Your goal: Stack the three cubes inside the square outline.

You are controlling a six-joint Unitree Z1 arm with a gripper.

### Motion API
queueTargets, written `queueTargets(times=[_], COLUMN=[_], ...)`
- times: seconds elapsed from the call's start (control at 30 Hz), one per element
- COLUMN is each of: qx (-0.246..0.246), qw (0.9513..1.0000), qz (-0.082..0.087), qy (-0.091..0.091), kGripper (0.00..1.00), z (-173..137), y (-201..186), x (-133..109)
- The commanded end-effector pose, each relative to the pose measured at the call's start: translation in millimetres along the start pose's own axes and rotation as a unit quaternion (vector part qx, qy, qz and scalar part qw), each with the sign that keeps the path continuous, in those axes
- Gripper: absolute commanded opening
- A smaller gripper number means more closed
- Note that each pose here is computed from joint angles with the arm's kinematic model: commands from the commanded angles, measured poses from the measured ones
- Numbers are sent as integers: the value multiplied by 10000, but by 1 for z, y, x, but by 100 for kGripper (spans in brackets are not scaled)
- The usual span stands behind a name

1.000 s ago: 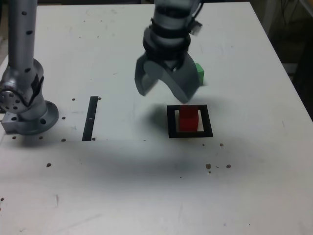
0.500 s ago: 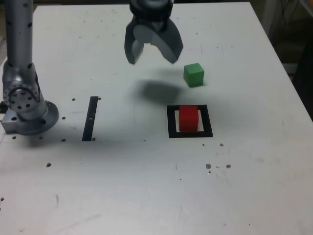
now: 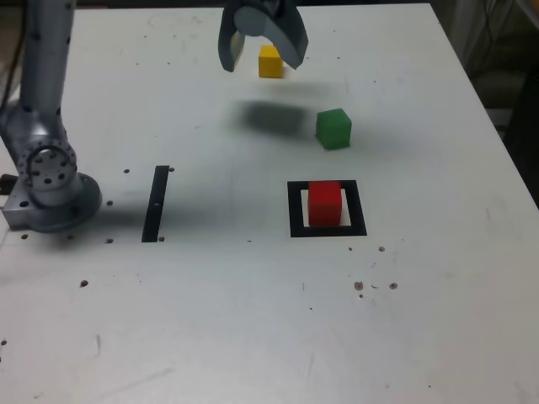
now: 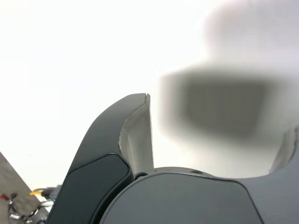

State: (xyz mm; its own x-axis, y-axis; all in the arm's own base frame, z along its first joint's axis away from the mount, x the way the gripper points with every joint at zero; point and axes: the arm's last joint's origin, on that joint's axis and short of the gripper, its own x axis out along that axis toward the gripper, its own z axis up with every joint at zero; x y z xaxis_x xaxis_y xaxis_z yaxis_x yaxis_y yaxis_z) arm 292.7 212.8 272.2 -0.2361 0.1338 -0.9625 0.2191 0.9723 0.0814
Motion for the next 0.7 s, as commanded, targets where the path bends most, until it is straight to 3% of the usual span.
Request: queueTargets(times=[0.0,0.27,0.67], qx=[-19,-37,-76], qw=[10000,9999,9994], qz=[17,-49,-231], qy=[71,145,237], kGripper=[99,99,97], z=[0,-3,7], y=[15,58,95], x=[3,13,41])
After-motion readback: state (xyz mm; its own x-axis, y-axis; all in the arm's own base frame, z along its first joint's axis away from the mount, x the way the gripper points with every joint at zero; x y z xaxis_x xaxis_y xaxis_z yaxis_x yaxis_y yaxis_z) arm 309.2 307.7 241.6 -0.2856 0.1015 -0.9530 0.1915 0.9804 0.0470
